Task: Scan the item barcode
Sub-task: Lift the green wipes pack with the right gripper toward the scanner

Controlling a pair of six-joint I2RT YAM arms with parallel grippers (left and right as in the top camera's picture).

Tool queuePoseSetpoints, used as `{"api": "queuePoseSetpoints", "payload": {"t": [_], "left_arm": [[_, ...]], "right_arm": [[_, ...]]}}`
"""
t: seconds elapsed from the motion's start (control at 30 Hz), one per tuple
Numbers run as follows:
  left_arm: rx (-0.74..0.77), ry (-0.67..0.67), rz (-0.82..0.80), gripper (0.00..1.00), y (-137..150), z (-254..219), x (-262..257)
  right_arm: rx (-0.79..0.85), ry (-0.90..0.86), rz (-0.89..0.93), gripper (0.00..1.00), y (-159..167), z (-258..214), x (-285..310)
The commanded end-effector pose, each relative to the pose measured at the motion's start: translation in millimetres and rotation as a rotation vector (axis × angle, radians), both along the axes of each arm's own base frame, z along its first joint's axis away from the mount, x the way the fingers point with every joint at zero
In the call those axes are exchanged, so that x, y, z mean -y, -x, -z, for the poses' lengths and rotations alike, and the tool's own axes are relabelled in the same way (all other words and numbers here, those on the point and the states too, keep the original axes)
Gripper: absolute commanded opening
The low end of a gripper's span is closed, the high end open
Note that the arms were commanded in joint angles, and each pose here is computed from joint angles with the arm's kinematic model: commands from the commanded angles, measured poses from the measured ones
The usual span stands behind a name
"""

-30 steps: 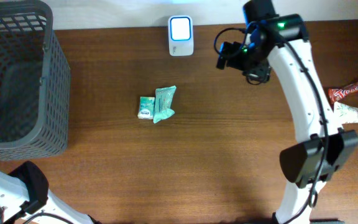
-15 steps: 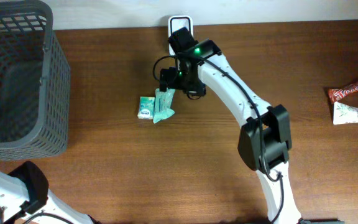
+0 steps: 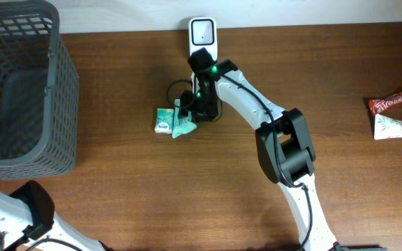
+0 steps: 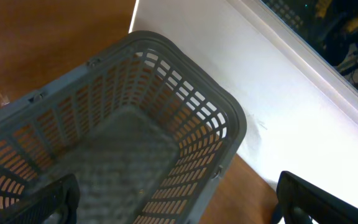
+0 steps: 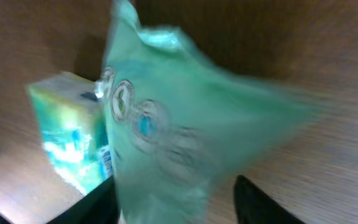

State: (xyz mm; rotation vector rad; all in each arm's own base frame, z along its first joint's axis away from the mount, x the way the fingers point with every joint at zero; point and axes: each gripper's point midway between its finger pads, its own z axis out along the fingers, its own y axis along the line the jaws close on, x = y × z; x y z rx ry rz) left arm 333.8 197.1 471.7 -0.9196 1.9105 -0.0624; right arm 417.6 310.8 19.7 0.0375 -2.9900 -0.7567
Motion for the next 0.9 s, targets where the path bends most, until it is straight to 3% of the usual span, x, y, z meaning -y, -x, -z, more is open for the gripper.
{"api": "queuePoseSetpoints", "payload": {"t": [0.0,0.07,0.1,0.2,0.3,0.4,0.57,0.73,0.87], "left_arm": [[0.006,-0.012,0.005,0.99,3,-3,1],[0.005,-0.011,0.005,0.99,3,-3,1],[0.005,-0.011,0.005,0.99,3,-3,1],[0.006,-0.012,0.005,0.99,3,-3,1],[0.006,-0.012,0.005,0.99,3,-3,1],[0.006,-0.012,0.005,0.99,3,-3,1],[0.006,-0.012,0.005,0.99,3,-3,1],[0.005,-0.011,0.005,0.99,3,-3,1],[0.005,-0.011,0.005,0.99,3,-3,1]], "right_arm": [[-0.071,0.01,-0.007,0.47,15,22,5],[-0.068,-0.007,0.0,0.42,12,16,7],[-0.055,-0.038,0.005,0.34,4,2,12],[-0.026,-0.056,-0.013,0.33,-6,-23,24],[-0.009,0.018,0.002,0.59,-16,-53,56],[-0.01,0.169,0.019,0.68,-15,-75,98],[0.104,0.239,0.0,0.68,-21,-117,98],[0.247,0.451,-0.052,0.64,-17,-105,66],[0.353,0.666,0.034,0.6,-12,-97,59]]}}
